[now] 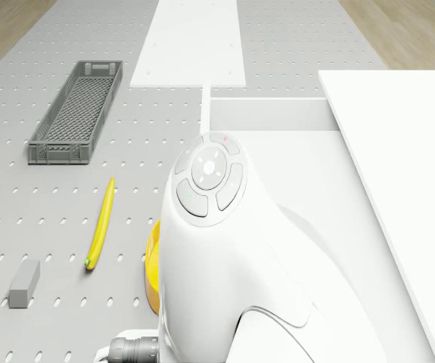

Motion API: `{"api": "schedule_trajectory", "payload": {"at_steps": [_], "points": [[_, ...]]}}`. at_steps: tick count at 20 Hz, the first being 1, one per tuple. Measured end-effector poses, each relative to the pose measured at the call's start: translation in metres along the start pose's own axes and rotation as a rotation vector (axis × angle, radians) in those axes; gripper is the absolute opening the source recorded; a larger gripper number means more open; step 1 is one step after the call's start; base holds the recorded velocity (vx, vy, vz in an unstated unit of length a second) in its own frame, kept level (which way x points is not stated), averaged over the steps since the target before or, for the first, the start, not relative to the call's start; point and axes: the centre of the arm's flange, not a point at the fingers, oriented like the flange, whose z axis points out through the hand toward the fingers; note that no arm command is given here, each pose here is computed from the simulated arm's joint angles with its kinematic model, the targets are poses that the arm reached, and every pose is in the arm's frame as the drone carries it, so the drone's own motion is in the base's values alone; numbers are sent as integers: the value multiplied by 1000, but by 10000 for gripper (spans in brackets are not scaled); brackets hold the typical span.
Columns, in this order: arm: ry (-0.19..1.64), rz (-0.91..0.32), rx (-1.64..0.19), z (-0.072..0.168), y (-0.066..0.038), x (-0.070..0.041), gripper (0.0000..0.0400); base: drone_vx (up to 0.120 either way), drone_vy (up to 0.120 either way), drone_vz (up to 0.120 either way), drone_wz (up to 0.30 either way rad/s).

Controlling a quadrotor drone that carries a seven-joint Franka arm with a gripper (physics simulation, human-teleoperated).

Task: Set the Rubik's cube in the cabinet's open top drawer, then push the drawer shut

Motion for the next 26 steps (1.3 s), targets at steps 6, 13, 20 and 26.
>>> {"api": "schedule_trajectory", "payload": {"at_steps": [6,13,20,26], "points": [[0,0,0,0,0,0,325,0,-120,0,0],[0,0,0,0,0,0,325,0,-120,0,0],[0,0,0,7,0,0,325,0,-63,0,0],[0,0,0,31,0,0,325,0,0,0,0]]}}
